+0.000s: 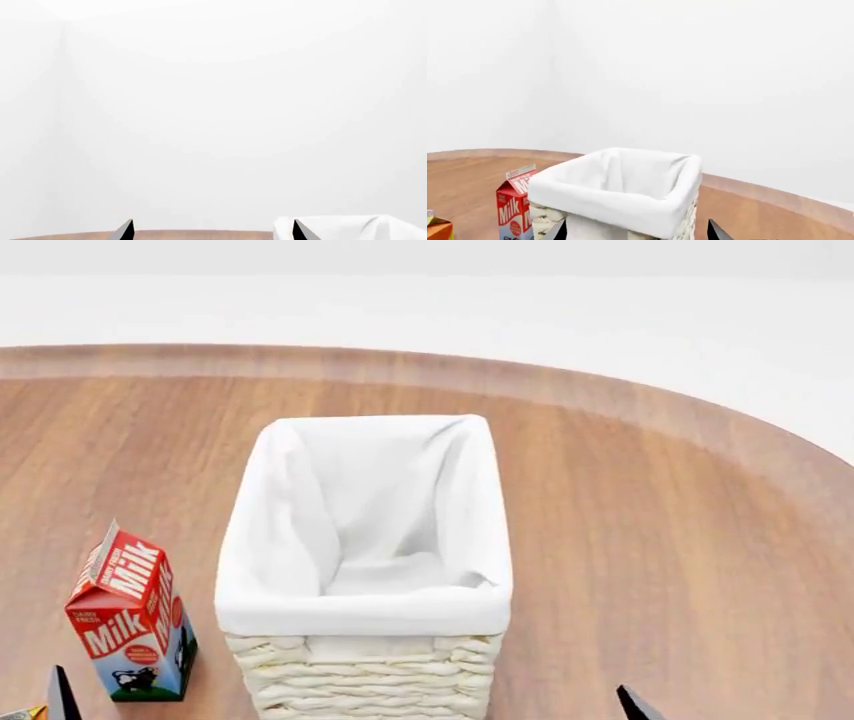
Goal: Pick up the alphabet soup, and put it in the basket.
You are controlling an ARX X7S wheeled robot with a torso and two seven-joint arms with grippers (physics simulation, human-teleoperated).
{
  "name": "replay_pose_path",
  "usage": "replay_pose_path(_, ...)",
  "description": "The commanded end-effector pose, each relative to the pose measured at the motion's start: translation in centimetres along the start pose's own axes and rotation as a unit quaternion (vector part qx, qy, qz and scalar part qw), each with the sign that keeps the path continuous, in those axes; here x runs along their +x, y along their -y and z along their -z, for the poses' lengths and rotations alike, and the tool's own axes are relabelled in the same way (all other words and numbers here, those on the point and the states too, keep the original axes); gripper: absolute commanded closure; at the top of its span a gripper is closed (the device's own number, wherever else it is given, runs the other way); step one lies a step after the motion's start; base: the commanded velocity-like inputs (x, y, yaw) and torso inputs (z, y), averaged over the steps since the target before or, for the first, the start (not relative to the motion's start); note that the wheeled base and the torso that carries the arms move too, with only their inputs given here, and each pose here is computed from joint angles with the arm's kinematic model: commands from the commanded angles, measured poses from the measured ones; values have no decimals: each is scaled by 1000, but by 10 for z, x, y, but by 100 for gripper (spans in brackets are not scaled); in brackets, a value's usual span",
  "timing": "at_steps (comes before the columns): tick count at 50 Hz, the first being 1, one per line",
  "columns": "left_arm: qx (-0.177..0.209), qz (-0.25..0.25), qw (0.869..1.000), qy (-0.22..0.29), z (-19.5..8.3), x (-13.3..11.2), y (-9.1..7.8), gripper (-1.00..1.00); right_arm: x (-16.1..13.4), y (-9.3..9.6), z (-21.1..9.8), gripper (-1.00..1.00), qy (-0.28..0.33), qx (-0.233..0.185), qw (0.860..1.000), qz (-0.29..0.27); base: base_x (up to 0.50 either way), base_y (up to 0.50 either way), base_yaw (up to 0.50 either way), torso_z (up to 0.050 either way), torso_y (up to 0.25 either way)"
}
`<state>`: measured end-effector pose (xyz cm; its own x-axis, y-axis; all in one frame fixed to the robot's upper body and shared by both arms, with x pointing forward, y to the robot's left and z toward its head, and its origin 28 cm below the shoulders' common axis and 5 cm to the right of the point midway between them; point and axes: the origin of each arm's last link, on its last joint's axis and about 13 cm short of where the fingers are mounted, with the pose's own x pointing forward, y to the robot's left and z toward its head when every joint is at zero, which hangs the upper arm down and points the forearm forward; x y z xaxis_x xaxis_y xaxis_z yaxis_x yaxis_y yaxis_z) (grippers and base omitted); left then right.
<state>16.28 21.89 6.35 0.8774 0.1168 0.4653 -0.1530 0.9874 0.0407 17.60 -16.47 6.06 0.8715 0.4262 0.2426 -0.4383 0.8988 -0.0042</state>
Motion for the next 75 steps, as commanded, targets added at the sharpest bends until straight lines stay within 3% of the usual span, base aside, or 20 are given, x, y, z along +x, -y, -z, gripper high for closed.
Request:
replay_pose_path(1, 1, -1, 1000, 1, -1, -1, -1, -100, -9, -10, 5, -100, -36, 18, 992, -121, 0, 0, 0, 0, 0)
replay_pose_path(14, 2, -2, 1000, -1, 2, 1, -2, -100, -11, -26, 12, -100, -61, 28, 971, -230, 0, 0, 0, 0, 0)
replay_pose_path(28, 2, 0, 1000, -4, 2, 2, -1, -100, -15, -35, 11, -100, -64, 41, 956, -284, 0, 0, 0, 0, 0)
replay_pose_path(40, 2, 0, 1000, -5, 3, 2, 0, -100, -21, -44, 15, -100, -91, 56, 926, -362, 0, 0, 0, 0, 0)
replay_pose_path(51, 1, 2, 1000, -4, 1, 1, 1, -100, -24, -53, 17, -100, -106, 55, 909, -400, 0, 0, 0, 0, 0)
replay_pose_path(63, 1, 3, 1000, -4, 2, 1, 1, -100, -26, -58, 21, -100, -136, 40, 901, -411, 0, 0, 0, 0, 0)
replay_pose_path(75, 1, 3, 1000, -3, 2, 1, 1, -100, -21, -56, 29, -100, -168, 2, 915, -368, 0, 0, 0, 0, 0)
